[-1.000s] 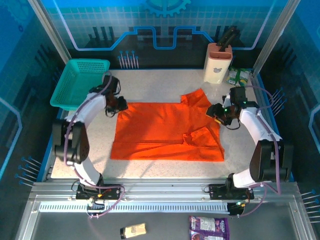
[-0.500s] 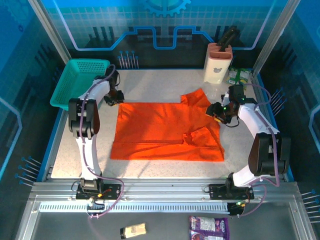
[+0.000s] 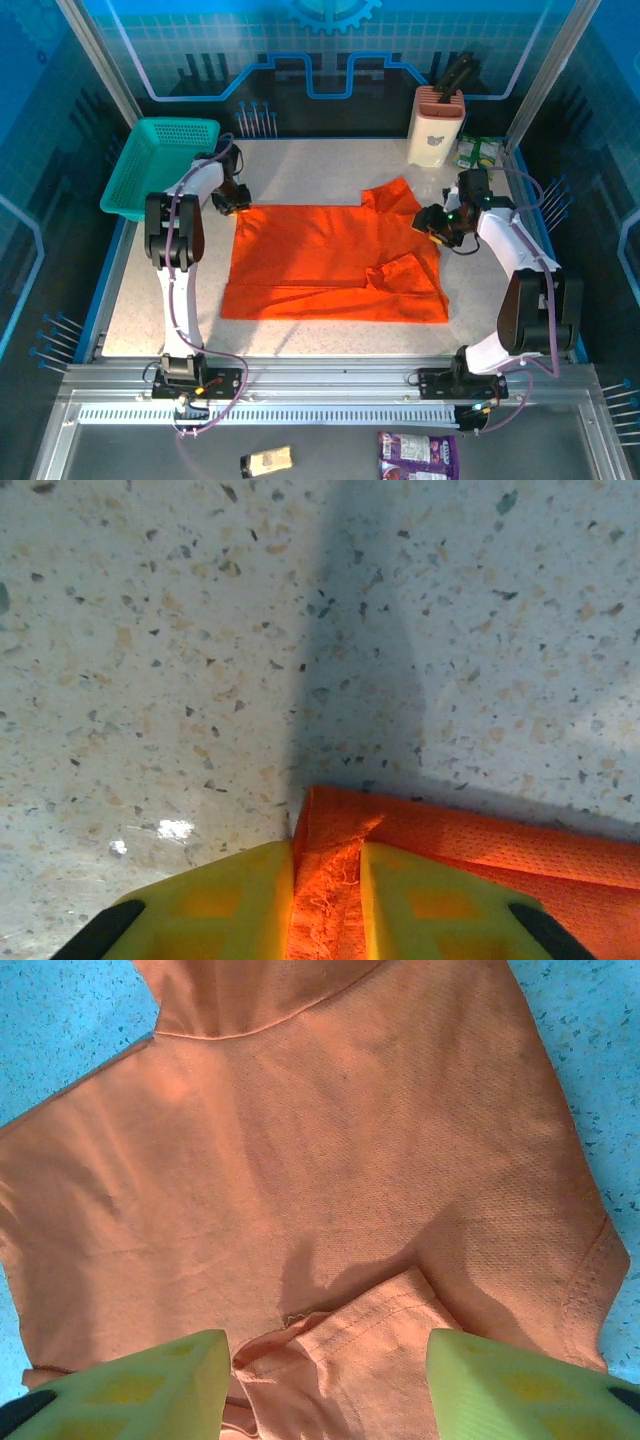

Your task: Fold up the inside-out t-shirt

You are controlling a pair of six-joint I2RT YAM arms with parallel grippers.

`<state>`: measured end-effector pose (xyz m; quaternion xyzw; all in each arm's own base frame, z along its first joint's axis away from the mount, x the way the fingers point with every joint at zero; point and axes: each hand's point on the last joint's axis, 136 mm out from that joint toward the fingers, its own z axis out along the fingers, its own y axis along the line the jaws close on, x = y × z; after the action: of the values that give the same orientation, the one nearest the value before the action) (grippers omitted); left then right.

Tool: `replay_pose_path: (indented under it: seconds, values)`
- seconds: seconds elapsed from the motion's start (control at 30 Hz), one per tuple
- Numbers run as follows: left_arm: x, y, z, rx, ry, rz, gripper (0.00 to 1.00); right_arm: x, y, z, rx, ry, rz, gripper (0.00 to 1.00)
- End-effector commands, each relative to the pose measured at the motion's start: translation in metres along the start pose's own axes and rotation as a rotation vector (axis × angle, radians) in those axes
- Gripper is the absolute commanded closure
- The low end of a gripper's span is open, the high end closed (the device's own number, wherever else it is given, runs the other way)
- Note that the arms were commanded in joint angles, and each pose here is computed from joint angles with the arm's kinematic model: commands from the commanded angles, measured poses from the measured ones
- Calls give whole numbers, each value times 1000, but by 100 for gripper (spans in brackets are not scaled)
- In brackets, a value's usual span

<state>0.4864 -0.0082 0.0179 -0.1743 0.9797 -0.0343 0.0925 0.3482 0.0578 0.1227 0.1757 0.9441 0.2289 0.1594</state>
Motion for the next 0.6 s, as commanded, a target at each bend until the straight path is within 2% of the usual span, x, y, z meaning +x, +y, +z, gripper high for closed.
replay_pose_path:
  seconds: [0.0,0.27,0.57]
  values:
    - [3,5,5,-21,20,25,75,12,5,-3,-17,23,-14,44]
    - [-12,-8,-13,38,-59,31,76,9,7,-1,-24,25,-19,45]
    - [-14,-7,-9,23,-45,36,77,14,7,-2,-29,27,-16,45]
